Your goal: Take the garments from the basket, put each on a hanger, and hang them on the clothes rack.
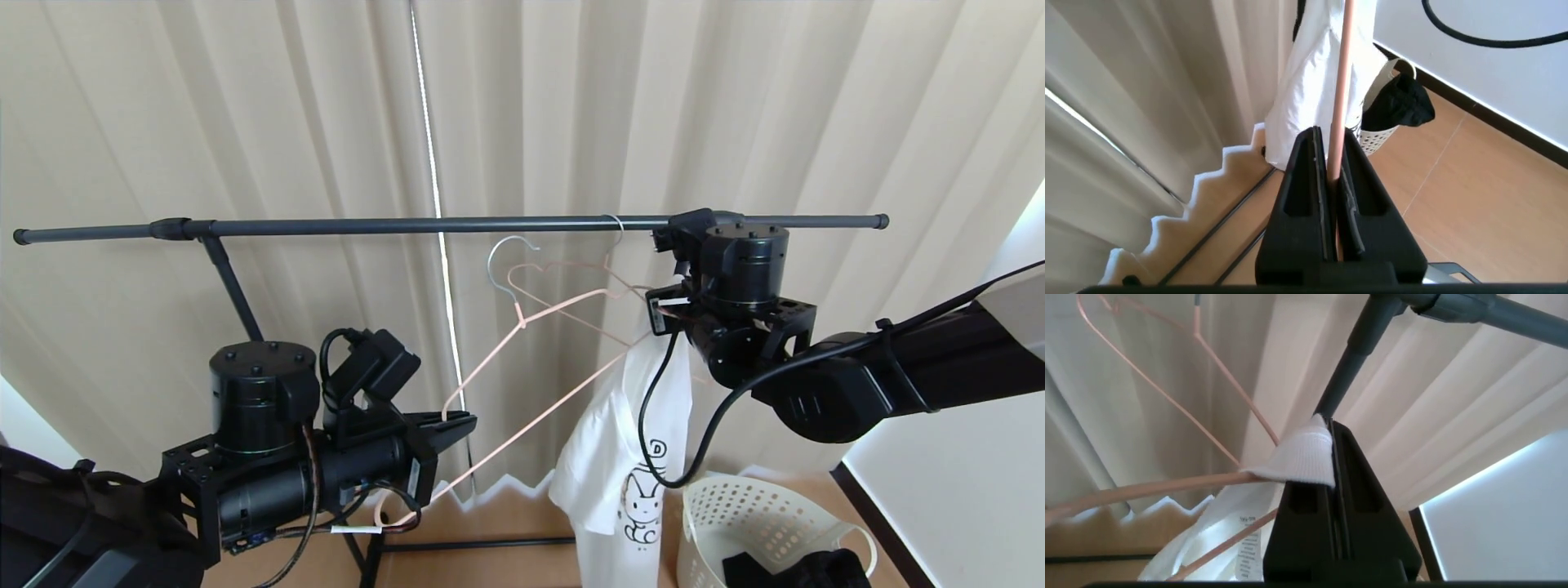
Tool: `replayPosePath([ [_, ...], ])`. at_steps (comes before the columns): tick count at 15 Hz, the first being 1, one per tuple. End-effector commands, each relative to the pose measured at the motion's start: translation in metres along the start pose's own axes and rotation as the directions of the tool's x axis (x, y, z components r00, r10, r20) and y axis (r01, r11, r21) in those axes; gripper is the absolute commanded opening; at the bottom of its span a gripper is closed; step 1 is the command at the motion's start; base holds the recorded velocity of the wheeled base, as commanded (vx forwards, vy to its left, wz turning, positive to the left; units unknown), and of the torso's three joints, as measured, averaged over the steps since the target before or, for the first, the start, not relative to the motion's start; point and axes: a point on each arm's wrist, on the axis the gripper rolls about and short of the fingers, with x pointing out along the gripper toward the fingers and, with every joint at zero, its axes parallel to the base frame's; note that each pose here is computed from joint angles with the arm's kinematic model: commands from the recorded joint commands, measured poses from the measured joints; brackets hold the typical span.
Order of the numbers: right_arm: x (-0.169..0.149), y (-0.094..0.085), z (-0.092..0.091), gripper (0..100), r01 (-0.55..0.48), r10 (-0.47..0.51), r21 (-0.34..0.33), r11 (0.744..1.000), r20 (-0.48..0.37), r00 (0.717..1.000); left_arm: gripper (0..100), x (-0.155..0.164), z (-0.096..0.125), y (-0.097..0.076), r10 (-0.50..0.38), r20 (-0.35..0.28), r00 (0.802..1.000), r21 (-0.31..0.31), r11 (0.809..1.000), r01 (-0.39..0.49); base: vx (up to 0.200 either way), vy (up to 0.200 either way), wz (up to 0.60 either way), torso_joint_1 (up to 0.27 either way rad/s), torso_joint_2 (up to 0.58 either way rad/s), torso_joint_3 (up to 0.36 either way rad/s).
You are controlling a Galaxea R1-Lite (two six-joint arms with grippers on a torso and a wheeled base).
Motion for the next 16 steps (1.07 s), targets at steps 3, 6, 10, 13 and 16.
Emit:
replayPosePath([
  [3,-0.007,0.009,0.002,0,-0.026,0.026,0.012,1.000,0.009,1.000,0,0.003,-0.004,-0.001,-0.005,-0.015,1.000,-0.002,1.000,0.005,0.000,0.000,0.00,0.000,0.00,0.000],
  [6,-0.018,0.018,0.006,0,-0.040,0.039,0.026,0.999,0.021,0.999,0,0.003,-0.004,0.000,-0.003,-0.017,1.000,-0.001,1.000,0.003,0.000,0.000,0.00,0.000,0.00,0.000],
  [10,-0.044,0.037,0.008,0,-0.098,0.097,0.028,0.995,0.036,0.995,0,0.003,-0.004,0.000,-0.003,-0.011,1.000,0.001,1.000,0.003,0.000,0.000,0.00,0.000,0.00,0.000],
  [13,-0.062,0.044,0.012,0,-0.142,0.140,0.035,0.989,0.052,0.989,0,0.003,-0.004,0.000,-0.003,-0.011,1.000,0.001,1.000,0.003,0.000,0.000,0.00,0.000,0.00,0.000],
  [16,-0.085,0.052,0.016,0,-0.193,0.190,0.035,0.981,0.072,0.979,0,0.003,-0.004,-0.001,-0.004,-0.009,1.000,0.003,1.000,0.004,0.000,0.000,0.00,0.000,0.00,0.000],
])
